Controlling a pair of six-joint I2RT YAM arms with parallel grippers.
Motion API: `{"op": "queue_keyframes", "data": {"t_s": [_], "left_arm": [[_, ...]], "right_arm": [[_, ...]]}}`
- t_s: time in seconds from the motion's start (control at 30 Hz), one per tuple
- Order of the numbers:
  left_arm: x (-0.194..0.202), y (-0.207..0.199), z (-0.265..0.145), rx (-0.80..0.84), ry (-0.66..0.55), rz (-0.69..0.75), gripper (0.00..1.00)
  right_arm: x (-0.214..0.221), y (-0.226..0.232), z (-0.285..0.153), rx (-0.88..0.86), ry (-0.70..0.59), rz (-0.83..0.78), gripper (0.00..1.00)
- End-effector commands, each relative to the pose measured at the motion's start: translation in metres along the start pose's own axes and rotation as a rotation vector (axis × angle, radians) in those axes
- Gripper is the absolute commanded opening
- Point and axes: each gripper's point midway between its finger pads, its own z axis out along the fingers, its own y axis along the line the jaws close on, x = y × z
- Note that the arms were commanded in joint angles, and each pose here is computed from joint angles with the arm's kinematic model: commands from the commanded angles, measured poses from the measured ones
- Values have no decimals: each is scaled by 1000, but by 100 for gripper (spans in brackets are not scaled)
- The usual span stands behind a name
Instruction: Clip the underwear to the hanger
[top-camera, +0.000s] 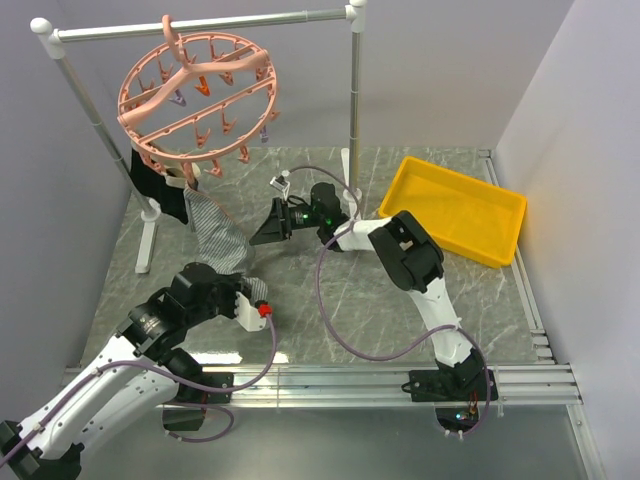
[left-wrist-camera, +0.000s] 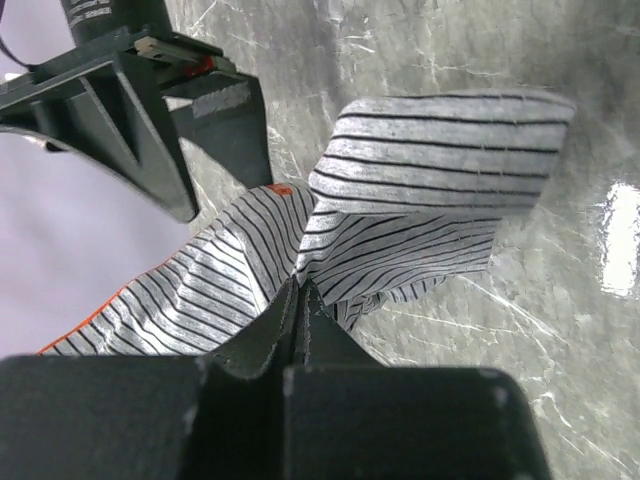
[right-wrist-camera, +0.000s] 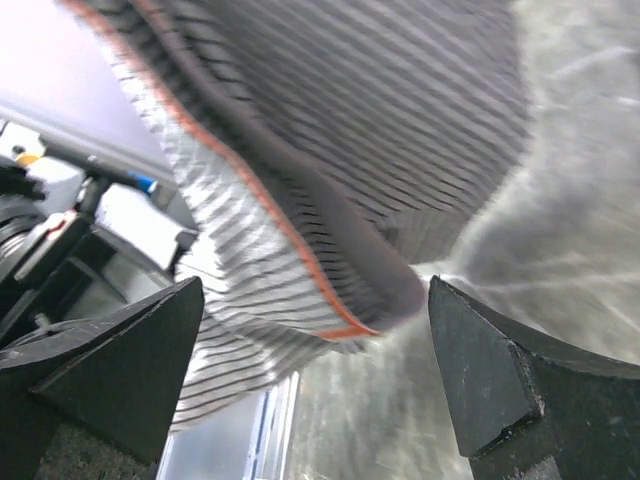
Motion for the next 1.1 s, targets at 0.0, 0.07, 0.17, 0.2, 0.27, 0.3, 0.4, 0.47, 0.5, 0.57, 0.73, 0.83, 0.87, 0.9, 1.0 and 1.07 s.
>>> {"op": "queue_keyframes", "data": {"t_s": [0.0, 0.07, 0.17, 0.2, 0.27, 0.3, 0.4, 0.47, 0.5, 0.57, 0.73, 0.83, 0.87, 0.9, 1.0, 1.07], "left_arm": [[-10, 11, 0, -37, -48, -3, 0], [-10, 12, 0, -43, -50, -3, 0], [-11, 13, 1, -48, -53, -2, 0], [-10, 13, 1, -46, -51, 0, 0], [-9, 11, 1, -40, -44, -3, 0], [-7, 10, 1, -37, -37, -4, 0], [-9, 9, -1, -28, -42, -29, 1], [-17, 14, -4, -43, -78, -102, 15], [-22, 24, -8, -62, -92, -136, 22], [-29, 35, -13, -83, -115, -265, 43], [-59, 84, -36, -134, -191, -613, 58], [-73, 110, -46, -170, -251, -722, 69], [-75, 115, -46, -174, -262, -728, 71], [-76, 122, -45, -189, -268, -742, 73], [-70, 122, -36, -179, -230, -749, 75], [-67, 119, -30, -158, -212, -764, 76]], "right_arm": [[5, 32, 10, -126, 24, -89, 99], [10, 37, 13, -147, 36, -68, 94], [18, 42, 16, -173, 63, -78, 74], [20, 42, 16, -175, 67, -80, 68], [19, 44, 13, -171, 69, -86, 53], [18, 46, 11, -172, 70, -92, 48], [8, 55, 2, -162, 51, -123, 13], [-3, 70, -3, -155, 30, -186, 0], [-5, 68, -6, -123, 32, -167, 0], [-18, 82, -9, -91, 9, -288, 0], [-22, 78, -16, 90, 26, -329, 0], [-23, 77, -20, 166, 35, -363, 0], [-20, 75, -22, 199, 47, -381, 0], [-24, 72, -24, 238, 37, -394, 0], [-25, 72, -26, 304, 37, -433, 0], [-24, 75, -28, 323, 36, -449, 0]]}}
